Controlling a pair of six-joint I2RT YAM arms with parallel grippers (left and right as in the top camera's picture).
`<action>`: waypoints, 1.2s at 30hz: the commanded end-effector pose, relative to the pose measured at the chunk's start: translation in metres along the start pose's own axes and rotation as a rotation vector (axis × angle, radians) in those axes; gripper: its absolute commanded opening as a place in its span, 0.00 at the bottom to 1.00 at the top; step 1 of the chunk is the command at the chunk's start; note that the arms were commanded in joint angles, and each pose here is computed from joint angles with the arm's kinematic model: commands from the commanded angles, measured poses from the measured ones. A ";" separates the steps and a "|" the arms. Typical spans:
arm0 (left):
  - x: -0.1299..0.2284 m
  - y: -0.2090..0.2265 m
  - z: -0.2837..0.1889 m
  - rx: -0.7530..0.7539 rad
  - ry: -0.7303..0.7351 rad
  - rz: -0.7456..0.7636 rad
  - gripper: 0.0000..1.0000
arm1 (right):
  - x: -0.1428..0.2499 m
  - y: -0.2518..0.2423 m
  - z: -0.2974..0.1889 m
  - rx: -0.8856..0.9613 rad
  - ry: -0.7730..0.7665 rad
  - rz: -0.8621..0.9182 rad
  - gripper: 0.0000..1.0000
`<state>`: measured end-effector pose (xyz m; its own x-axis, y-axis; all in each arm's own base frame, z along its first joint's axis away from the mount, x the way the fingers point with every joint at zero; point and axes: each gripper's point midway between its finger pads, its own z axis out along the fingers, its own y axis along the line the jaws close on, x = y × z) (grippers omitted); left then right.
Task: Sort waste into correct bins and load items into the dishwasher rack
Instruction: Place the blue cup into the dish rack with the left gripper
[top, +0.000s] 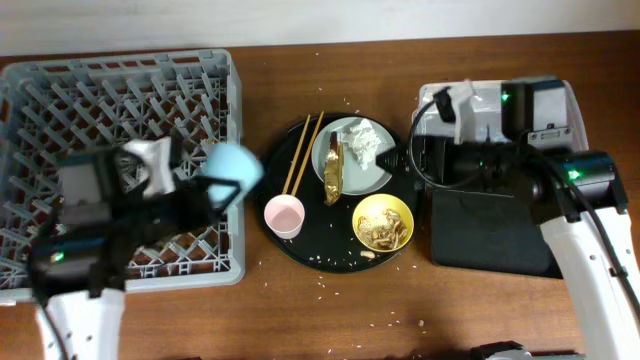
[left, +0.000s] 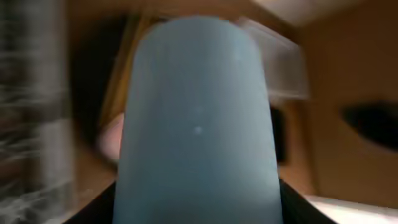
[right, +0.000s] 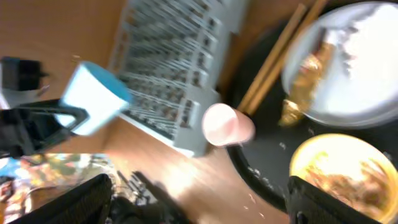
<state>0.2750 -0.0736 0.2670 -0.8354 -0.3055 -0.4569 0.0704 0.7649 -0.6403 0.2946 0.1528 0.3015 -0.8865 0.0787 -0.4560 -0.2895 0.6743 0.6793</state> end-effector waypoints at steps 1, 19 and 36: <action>0.001 0.109 -0.051 -0.524 -0.101 -0.183 0.34 | 0.009 -0.024 -0.006 0.155 0.014 -0.003 0.91; 0.033 0.314 -0.067 -0.712 -0.042 -0.990 0.40 | 0.024 -0.032 -0.007 0.189 0.066 0.028 0.91; 0.001 0.262 -0.088 -0.595 -0.161 -0.898 0.32 | 0.026 -0.035 -0.008 0.211 0.071 0.034 0.92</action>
<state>0.2393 0.1838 0.1385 -0.3469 -0.9355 -0.0674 -0.8705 0.3479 -0.3482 0.2785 0.1291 0.2692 -0.9277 0.0606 -0.3683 -0.1782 0.7951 0.5797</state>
